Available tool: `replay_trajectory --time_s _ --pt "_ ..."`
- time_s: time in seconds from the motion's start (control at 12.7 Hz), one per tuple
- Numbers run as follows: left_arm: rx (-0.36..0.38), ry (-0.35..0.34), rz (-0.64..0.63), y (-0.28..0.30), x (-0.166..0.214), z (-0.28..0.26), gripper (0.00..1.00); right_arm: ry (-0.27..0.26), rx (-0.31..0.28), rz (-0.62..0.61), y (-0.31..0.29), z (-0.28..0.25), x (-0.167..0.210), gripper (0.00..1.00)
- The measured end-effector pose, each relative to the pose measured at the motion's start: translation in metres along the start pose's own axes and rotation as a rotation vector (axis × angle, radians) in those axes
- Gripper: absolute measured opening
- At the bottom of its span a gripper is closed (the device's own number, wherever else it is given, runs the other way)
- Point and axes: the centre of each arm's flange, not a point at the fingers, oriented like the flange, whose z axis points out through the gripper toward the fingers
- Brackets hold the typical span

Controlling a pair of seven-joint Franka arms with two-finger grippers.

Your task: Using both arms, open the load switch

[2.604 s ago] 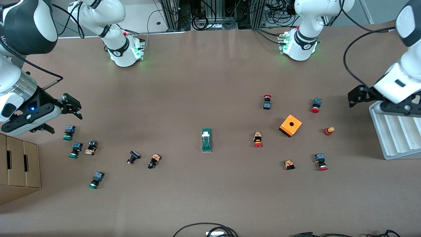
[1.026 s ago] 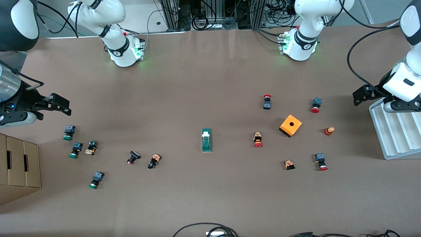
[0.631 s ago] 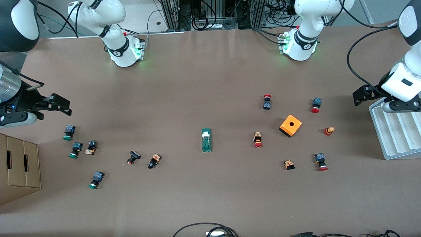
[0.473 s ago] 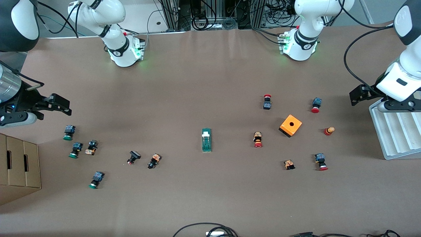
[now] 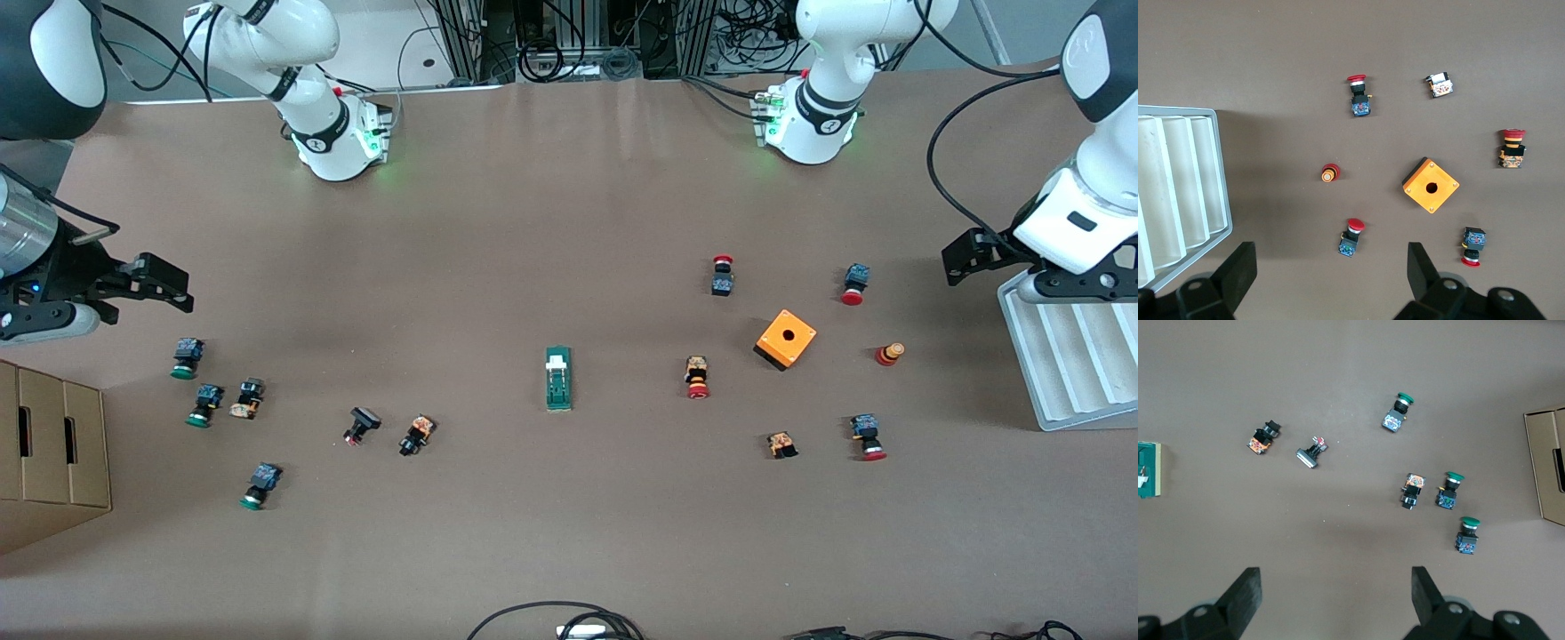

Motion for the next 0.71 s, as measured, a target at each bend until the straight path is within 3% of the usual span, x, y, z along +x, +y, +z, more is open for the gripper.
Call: replay_trajectory --time_s 0.71 --pt "0.0 0.001 0.0 -0.0001 0.0001 -0.0005 1.0 0.011 -0.001 0.009 0.0021 -0.0014 0.0009 1.0"
